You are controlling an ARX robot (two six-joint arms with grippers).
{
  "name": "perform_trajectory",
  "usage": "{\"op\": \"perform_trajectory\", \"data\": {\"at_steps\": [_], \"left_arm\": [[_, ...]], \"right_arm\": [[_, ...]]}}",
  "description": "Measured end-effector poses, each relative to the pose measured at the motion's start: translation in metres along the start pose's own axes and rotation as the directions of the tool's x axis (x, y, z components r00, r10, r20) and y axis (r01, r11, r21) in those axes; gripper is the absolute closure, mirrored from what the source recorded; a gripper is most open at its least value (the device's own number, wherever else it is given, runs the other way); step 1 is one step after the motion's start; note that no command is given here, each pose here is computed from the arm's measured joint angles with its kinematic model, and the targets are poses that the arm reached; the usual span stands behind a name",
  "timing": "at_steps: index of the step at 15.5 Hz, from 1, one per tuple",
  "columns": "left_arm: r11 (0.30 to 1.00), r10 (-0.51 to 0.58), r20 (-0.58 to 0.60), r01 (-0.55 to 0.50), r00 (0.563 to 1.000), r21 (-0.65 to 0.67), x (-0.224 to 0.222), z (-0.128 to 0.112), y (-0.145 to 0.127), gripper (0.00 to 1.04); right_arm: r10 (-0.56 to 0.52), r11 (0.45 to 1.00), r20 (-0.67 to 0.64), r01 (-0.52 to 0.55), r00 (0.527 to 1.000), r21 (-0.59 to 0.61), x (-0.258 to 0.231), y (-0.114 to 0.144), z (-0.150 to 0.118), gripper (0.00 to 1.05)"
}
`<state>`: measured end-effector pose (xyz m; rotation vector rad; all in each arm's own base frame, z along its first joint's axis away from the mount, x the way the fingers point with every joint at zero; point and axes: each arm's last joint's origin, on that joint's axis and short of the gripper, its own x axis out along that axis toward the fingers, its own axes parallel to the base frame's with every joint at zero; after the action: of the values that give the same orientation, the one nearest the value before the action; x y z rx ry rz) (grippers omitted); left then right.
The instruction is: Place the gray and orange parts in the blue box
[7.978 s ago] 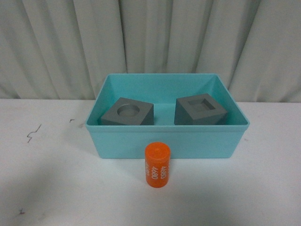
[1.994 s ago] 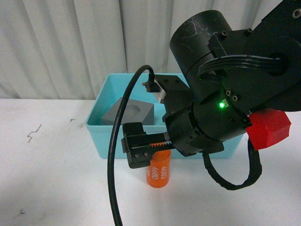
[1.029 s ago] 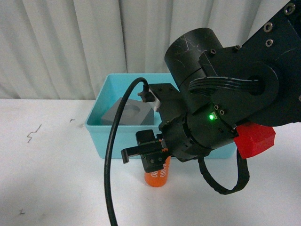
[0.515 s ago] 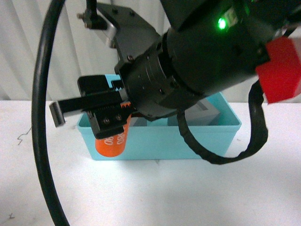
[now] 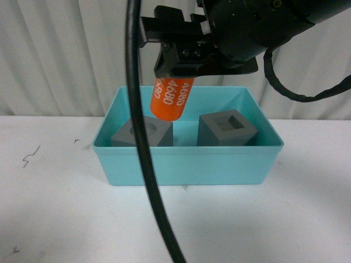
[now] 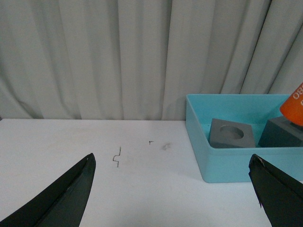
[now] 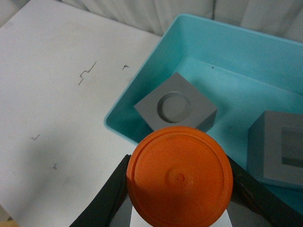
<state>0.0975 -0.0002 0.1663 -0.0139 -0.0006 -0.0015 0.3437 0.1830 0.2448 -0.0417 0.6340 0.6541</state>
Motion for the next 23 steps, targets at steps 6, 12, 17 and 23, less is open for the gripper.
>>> {"op": "perform_trajectory", "data": {"at_steps": [6, 12, 17, 23], "left_arm": [[1.0, 0.0, 0.0, 0.0, 1.0, 0.0, 0.0, 0.0, 0.0, 0.07], [1.0, 0.0, 0.0, 0.0, 1.0, 0.0, 0.0, 0.0, 0.0, 0.07], [1.0, 0.0, 0.0, 0.0, 1.0, 0.0, 0.0, 0.0, 0.0, 0.07], [1.0, 0.0, 0.0, 0.0, 1.0, 0.0, 0.0, 0.0, 0.0, 0.07]], "right_arm": [[-0.127, 0.989, -0.015, 0.127, 0.992, 0.081, 0.011, -0.065, -0.007, 0.58], [-0.148, 0.981, -0.046, 0.152, 0.988, 0.119, 0.03, -0.093, -0.015, 0.58], [-0.093, 0.988, -0.088, 0.102, 0.992, 0.112, 0.059, -0.081, -0.015, 0.58], [-0.095, 0.989, -0.128, 0.108, 0.987, 0.1, 0.082, -0.075, -0.024, 0.58]]}}
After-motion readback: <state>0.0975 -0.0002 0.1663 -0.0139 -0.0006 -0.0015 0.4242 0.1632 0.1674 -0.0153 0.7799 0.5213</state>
